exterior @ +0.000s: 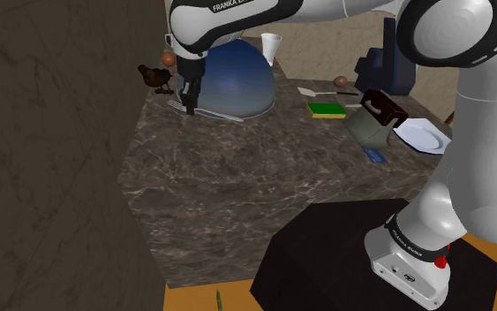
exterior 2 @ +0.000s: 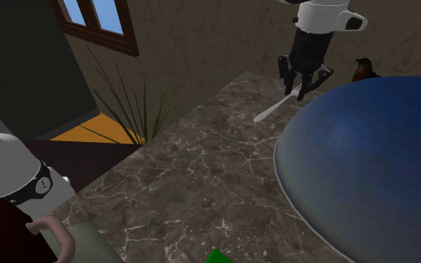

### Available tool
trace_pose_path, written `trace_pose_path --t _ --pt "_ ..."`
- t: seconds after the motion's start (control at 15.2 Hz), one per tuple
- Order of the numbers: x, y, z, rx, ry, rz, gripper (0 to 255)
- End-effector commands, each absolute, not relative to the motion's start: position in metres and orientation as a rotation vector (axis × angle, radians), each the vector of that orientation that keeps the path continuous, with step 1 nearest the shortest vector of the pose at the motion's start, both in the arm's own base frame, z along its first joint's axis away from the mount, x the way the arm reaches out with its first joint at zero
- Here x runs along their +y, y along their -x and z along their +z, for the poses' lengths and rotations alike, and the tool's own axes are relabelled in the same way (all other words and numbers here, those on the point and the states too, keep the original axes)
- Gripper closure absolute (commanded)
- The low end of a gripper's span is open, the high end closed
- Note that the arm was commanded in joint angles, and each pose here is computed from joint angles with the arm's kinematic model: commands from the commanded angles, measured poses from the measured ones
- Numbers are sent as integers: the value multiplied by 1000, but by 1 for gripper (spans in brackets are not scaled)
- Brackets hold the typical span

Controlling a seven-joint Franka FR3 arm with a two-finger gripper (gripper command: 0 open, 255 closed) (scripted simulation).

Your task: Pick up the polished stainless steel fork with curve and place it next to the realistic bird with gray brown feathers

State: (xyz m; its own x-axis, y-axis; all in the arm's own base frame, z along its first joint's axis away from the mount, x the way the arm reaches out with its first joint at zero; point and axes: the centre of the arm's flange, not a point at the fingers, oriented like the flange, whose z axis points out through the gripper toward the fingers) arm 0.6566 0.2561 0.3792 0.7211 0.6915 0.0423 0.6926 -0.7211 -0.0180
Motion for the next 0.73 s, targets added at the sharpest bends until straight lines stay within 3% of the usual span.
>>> trace_pose_path --t 0.0,0.66 --pt "257 -657 368 -1160 2884 -52 255" --pt "257 -657 344 -1160 2884 -52 255"
